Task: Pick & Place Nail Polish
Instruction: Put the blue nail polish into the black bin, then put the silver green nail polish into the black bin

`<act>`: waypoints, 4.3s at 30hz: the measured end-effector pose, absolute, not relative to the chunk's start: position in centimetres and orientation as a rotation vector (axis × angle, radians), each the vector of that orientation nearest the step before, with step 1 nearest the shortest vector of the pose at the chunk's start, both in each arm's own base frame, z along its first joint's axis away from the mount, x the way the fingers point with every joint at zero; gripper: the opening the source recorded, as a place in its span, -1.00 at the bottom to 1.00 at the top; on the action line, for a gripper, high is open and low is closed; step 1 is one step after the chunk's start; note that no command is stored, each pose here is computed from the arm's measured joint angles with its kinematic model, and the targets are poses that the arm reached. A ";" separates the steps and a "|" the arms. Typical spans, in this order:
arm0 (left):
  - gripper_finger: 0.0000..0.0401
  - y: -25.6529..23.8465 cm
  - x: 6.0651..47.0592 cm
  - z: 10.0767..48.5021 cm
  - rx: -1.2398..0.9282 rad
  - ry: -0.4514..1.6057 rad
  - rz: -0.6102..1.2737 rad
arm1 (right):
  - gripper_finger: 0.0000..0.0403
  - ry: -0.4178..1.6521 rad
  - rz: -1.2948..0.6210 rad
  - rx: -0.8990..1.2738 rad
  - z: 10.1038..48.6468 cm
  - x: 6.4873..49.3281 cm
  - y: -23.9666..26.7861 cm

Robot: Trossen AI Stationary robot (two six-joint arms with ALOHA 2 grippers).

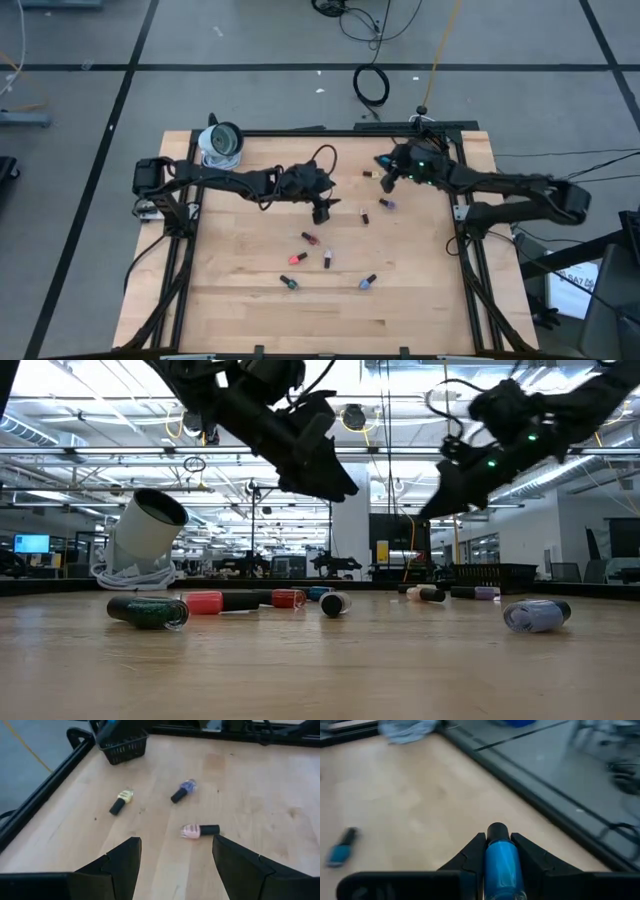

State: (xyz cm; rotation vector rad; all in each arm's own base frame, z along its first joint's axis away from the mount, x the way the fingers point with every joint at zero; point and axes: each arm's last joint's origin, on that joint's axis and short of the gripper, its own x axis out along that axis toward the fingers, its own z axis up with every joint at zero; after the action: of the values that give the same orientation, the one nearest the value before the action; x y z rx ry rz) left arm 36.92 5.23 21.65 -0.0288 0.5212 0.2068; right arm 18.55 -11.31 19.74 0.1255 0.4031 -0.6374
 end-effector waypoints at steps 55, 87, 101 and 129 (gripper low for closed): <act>0.20 8.3 35.2 20.5 -0.266 0.163 0.212 | -0.16 0.222 -1.159 0.135 13.9 9.2 -12.9; 0.20 7.7 35.2 20.7 -0.220 0.182 0.090 | -0.17 -0.102 0.044 0.248 17.6 12.7 -8.8; 0.20 -0.2 32.8 19.0 -0.078 0.636 -0.367 | -0.18 -0.093 0.042 0.256 17.5 12.8 -8.8; 0.20 -12.1 27.4 16.2 0.024 1.064 -0.186 | -0.18 -0.175 -0.014 0.236 18.3 12.7 -8.9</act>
State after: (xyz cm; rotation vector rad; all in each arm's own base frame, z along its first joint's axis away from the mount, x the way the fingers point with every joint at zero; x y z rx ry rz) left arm 27.43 -12.05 16.16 0.0238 1.0641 -0.1862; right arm 12.65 -8.88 18.27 0.2360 -0.1745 -0.0141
